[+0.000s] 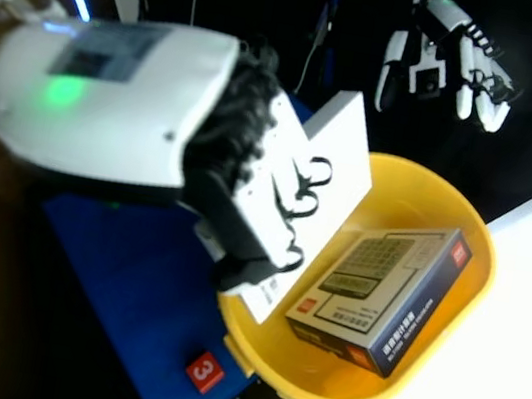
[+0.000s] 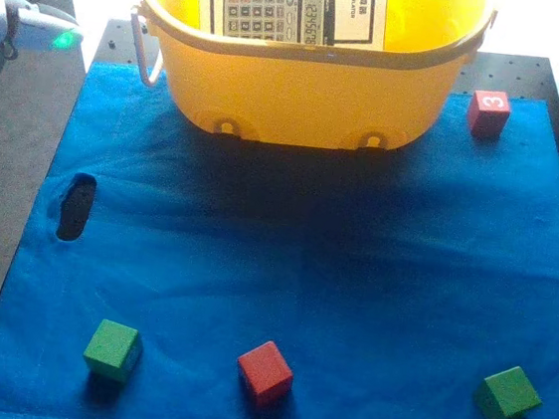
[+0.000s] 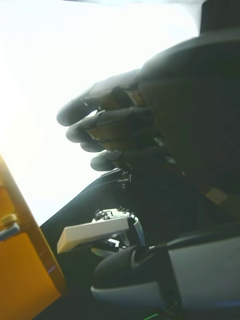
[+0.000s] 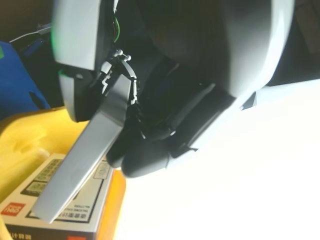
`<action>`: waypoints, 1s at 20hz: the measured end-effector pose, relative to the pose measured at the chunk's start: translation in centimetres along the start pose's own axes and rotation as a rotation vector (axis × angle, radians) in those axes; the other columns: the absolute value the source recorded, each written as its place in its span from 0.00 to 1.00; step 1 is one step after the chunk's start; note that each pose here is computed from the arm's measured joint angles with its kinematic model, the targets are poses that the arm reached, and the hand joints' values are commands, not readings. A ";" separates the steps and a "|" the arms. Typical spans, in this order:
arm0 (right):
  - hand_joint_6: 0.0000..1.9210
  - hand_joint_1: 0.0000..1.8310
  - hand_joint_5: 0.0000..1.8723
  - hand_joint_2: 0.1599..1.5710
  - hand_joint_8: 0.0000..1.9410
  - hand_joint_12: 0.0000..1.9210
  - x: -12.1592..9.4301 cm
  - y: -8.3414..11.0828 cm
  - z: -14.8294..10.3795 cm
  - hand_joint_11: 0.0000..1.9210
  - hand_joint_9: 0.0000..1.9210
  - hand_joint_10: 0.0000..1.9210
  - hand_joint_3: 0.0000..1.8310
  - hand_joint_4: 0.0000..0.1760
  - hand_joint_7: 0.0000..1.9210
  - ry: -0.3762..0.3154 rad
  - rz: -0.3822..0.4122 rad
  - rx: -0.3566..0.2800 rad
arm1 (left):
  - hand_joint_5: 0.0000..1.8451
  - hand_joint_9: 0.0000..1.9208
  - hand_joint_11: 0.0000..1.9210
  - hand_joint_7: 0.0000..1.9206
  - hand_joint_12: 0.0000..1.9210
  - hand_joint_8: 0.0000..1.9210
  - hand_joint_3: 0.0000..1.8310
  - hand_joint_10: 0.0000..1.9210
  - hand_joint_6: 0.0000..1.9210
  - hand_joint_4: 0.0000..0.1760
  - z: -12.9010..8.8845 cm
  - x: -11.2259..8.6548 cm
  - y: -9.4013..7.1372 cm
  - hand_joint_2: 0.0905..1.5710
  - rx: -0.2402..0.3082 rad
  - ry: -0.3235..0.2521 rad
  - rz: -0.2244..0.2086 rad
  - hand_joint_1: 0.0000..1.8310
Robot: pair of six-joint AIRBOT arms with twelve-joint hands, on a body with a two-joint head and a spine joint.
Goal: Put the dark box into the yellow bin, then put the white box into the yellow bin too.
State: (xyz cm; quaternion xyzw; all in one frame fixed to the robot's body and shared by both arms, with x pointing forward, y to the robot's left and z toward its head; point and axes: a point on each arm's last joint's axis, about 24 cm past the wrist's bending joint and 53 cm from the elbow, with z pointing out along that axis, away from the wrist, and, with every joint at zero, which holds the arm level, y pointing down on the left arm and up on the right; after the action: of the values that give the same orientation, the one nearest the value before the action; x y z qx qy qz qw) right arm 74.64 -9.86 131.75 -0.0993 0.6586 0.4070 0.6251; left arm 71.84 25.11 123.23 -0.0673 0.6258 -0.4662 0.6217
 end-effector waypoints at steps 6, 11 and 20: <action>0.05 0.54 0.40 0.54 0.00 0.43 -0.1 -0.2 0.0 0.44 0.58 0.01 0.00 0.00 0.55 -0.002 0.001 0.006 | 0.22 0.20 0.01 0.18 0.46 0.00 0.00 0.00 0.00 0.00 0.1 0.4 0.0 0.53 0.004 0.009 0.000 0.63; 0.00 0.52 0.26 0.48 0.00 0.47 0.0 0.0 0.1 0.05 0.29 0.00 0.00 0.15 0.29 -0.002 0.003 -0.003 | 0.22 0.20 0.00 0.18 0.49 0.00 0.00 0.00 0.00 0.00 0.1 0.4 0.0 0.54 0.004 0.008 -0.003 0.63; 0.00 0.54 0.26 0.47 0.00 0.49 0.4 -0.4 -0.1 0.08 0.27 0.00 0.00 0.19 0.28 0.006 0.009 0.006 | 0.23 0.20 0.00 0.18 0.46 0.00 0.00 0.00 0.00 0.00 0.1 0.4 0.1 0.53 0.002 0.007 -0.007 0.63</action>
State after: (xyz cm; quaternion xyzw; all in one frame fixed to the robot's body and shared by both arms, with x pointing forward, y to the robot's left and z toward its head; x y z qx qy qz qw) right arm 74.75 -9.99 131.23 -0.0956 0.6622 0.4073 0.6217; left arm 71.91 24.83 122.95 -0.0674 0.6273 -0.4692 0.6179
